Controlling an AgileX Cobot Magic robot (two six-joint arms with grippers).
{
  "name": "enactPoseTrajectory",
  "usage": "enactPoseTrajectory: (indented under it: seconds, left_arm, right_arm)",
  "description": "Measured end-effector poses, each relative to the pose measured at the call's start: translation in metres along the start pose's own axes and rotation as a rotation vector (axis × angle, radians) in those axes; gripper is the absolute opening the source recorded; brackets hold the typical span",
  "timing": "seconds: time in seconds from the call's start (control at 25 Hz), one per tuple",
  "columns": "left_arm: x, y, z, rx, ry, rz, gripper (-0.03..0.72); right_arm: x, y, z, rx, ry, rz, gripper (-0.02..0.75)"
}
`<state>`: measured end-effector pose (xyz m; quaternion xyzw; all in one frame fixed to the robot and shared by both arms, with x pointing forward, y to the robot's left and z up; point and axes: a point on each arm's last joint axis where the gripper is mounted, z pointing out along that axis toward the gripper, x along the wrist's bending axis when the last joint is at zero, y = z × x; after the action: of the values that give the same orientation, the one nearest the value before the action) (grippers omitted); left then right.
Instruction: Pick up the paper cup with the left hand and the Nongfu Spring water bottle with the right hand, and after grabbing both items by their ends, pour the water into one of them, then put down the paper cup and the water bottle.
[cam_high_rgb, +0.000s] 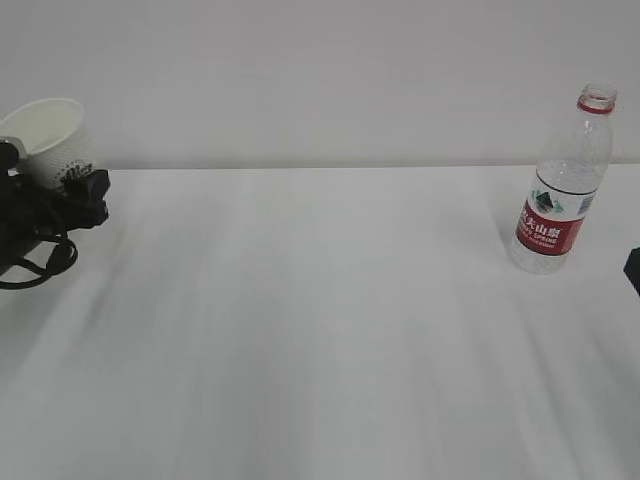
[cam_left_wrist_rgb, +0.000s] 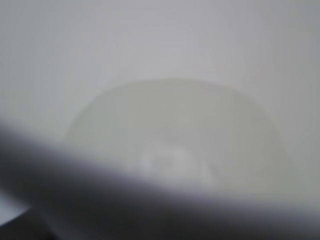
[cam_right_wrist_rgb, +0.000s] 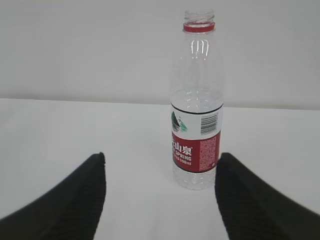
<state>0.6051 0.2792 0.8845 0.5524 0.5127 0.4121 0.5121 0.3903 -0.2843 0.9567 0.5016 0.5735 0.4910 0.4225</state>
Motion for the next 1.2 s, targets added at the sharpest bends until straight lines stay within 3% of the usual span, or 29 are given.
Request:
enactPoseTrajectory:
  seconds: [0.48,1.2]
  left_arm:
    - [0.006,-0.032,0.005,0.080,0.044,-0.027,0.501]
    - [0.009,-0.058,0.019,0.097,0.048,-0.033,0.500]
  right_arm:
    - [-0.002,-0.013,0.009,0.071,-0.010,0.025,0.515]
    - [-0.002,-0.017,0.016,0.049,-0.002,0.037,0.515]
